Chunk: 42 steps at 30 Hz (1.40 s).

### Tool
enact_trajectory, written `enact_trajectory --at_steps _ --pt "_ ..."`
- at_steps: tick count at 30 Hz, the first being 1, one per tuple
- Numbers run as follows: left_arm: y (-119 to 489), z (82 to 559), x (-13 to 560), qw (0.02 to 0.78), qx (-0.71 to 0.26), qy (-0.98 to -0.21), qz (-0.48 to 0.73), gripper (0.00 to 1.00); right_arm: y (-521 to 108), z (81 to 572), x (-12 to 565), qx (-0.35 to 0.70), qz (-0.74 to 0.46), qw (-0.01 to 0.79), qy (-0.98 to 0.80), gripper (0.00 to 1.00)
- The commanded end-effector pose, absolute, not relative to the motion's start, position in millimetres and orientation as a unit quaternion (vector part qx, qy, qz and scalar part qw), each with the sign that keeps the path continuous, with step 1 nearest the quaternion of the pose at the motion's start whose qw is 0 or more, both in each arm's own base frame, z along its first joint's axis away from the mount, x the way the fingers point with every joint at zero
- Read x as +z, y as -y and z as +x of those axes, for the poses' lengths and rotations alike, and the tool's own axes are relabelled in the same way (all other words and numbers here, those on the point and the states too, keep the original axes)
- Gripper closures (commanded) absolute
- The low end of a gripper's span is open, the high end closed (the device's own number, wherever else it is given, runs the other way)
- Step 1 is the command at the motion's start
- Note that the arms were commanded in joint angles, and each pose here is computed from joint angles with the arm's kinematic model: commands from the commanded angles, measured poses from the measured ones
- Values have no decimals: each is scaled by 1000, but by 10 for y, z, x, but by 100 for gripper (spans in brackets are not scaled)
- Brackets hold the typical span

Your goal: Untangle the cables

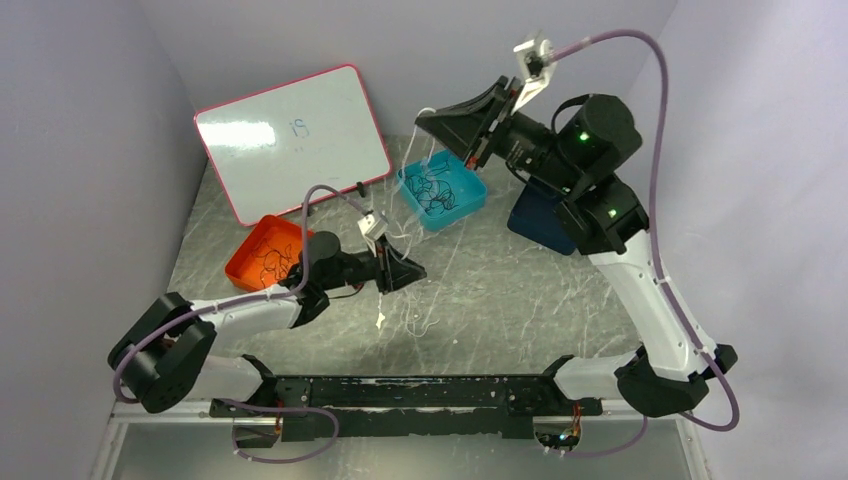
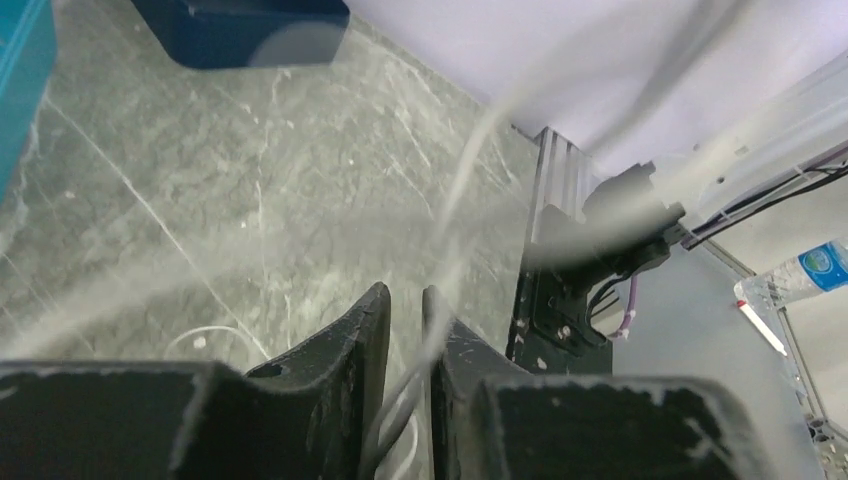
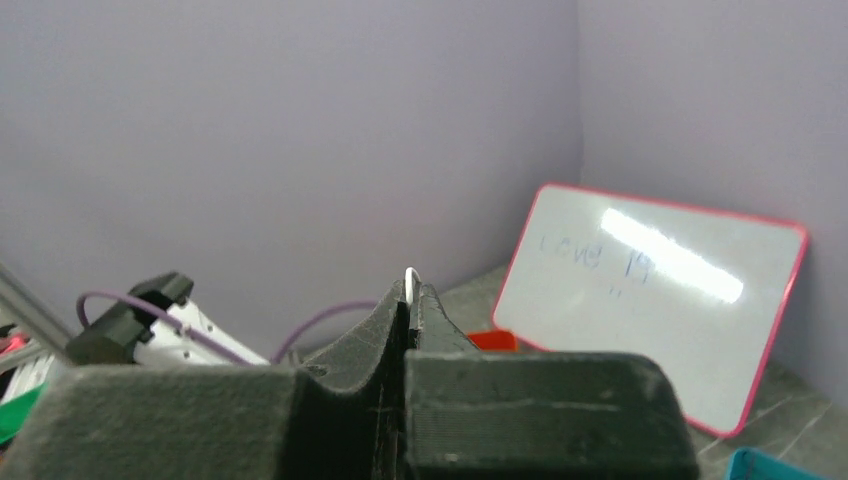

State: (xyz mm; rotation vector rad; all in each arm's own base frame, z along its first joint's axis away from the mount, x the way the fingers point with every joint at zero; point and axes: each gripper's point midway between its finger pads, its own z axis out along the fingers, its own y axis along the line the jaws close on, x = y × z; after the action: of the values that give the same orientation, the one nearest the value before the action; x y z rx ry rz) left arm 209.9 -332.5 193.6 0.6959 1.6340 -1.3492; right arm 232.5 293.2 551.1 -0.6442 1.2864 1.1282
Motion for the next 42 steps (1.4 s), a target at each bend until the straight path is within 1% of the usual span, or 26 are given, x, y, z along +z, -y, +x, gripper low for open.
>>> enact_trajectory --at_steps 1,7,9,16,25,32,34,35,40,41,42 --pt "3335 1998 1774 427 -550 -660 283 77 -2734 2273 6084 473 -258 681 -496 100" --pt "3324 1963 1493 404 -544 -682 275 87 -2591 2238 6388 456 -241 718 -467 100" --pt "3315 1944 1410 398 -544 -688 271 92 -2543 2229 6448 451 -235 726 -463 100" --pt "3295 1914 1233 384 -547 -698 256 93 -2362 2273 6525 417 -206 753 -465 100" --pt "3207 1900 1069 380 -534 -717 235 93 -1832 2444 6616 310 -119 811 -481 100" --pt "3165 1898 1106 384 -528 -722 230 93 -1581 2542 6503 246 -86 821 -508 100" --pt "3148 1905 1126 388 -524 -723 229 87 -1556 2541 6441 241 -84 819 -514 100" --pt "3142 1910 1146 391 -523 -723 228 82 -1568 2540 6395 242 -87 815 -518 100" --pt "3108 1929 1318 411 -520 -714 226 47 -1716 2532 6160 255 -124 792 -542 100" --pt "3100 1943 1376 418 -518 -711 226 42 -1721 2543 6116 253 -124 788 -548 100" --pt "3091 1957 1424 425 -514 -710 228 40 -1722 2558 6070 251 -124 784 -554 100"
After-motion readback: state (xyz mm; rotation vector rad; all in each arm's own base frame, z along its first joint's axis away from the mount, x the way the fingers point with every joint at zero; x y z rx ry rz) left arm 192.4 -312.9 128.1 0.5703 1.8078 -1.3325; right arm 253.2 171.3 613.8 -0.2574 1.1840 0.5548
